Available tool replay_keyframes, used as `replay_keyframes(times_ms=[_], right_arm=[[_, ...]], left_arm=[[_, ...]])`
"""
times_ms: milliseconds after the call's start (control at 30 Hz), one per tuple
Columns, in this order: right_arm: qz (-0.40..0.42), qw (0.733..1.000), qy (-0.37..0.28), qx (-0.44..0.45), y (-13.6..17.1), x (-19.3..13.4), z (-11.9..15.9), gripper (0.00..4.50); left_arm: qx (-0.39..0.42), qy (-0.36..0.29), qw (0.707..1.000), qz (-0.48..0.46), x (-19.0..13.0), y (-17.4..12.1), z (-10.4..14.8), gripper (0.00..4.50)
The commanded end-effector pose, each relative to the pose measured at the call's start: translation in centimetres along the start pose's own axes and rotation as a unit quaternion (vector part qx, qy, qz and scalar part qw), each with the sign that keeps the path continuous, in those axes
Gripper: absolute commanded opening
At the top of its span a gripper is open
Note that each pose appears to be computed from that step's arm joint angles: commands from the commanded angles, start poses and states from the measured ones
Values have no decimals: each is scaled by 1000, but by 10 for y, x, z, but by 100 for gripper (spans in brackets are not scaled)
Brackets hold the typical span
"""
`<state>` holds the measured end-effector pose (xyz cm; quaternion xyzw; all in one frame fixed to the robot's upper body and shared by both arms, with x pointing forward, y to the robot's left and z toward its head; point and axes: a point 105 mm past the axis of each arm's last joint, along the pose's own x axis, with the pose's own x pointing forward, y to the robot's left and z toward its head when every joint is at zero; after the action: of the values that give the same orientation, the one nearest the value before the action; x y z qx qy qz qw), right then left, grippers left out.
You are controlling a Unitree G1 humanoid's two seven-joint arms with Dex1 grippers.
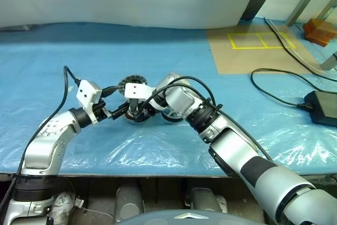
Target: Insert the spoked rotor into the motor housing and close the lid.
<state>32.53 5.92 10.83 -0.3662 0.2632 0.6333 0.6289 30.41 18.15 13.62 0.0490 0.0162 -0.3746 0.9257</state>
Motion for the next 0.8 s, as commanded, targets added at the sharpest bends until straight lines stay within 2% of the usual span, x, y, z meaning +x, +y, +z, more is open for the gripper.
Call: replay_keyframes(times_ms=[33, 167, 267, 367, 633, 733, 800], right_arm=[[-3, 999, 32, 24, 1, 13, -25, 215], [-3, 999, 36, 40, 1, 16, -23, 340], [-16, 999, 17, 29, -6, 5, -12, 435], [-17, 999, -23, 41, -10, -18, 8, 435], [-19, 992, -84, 98, 0, -71, 19, 435], [-31, 985, -140, 98, -3, -93, 25, 435], [-39, 968, -215, 120, -5, -110, 28, 435]], left_arm=[[20, -6, 1000, -13, 0, -1, 8, 450], [27, -3, 1000, 2, -5, 9, 10, 450], [28, -4, 1000, 2, -8, 10, 13, 450], [29, 9, 1000, 8, -12, 10, 6, 450], [-3, 21, 1000, 19, -27, 11, -8, 450], [18, 45, 998, 28, -40, 19, -15, 450], [36, 43, 994, 91, -42, 44, -12, 450]])
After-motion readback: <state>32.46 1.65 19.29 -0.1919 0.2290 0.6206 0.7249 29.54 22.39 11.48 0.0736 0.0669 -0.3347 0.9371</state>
